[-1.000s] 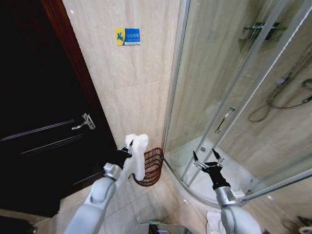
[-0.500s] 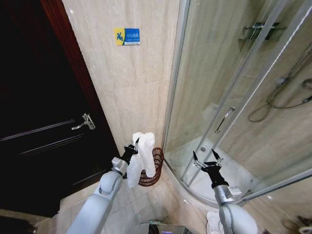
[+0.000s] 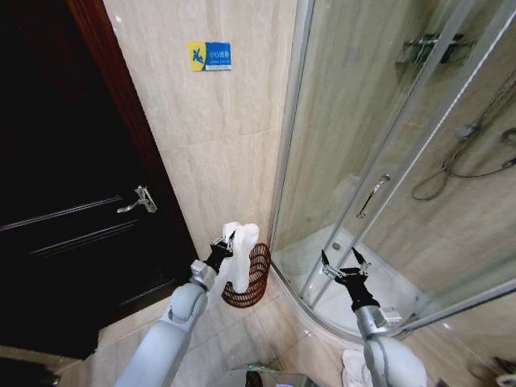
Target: Discard the used towel into the hamper.
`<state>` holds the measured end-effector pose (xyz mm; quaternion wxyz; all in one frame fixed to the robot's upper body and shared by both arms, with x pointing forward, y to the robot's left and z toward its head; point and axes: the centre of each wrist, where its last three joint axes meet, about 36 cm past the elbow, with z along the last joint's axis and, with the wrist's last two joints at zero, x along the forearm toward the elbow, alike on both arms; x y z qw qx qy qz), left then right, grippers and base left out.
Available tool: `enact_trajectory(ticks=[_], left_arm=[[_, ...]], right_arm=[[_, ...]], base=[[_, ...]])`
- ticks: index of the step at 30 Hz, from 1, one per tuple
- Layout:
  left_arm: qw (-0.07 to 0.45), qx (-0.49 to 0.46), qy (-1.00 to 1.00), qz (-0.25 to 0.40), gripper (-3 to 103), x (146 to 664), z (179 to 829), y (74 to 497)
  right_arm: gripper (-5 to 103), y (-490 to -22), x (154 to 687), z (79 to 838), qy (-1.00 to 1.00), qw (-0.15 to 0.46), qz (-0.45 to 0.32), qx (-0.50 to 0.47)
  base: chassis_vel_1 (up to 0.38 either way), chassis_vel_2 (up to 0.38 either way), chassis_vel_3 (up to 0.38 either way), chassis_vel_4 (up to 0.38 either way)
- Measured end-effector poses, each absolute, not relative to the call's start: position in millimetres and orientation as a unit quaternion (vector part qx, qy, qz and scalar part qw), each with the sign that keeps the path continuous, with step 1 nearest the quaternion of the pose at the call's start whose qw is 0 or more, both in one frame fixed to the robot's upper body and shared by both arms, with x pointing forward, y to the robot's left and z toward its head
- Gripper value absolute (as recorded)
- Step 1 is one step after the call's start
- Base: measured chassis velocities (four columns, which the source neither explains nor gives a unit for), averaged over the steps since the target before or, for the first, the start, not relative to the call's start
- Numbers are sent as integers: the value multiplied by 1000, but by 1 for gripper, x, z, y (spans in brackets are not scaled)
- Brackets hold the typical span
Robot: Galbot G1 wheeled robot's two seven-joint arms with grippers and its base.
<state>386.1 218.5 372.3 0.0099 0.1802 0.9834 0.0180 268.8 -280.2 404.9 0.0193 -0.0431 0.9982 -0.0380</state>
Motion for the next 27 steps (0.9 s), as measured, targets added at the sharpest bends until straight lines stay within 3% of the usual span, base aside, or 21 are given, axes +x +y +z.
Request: enact_trajectory(ticks=[27], left_arm=[[24, 196, 980, 19, 2, 396, 378, 211]], right_arm=[[100, -279, 272, 392, 998, 7, -33, -46]], base=[[0, 0, 0, 0]])
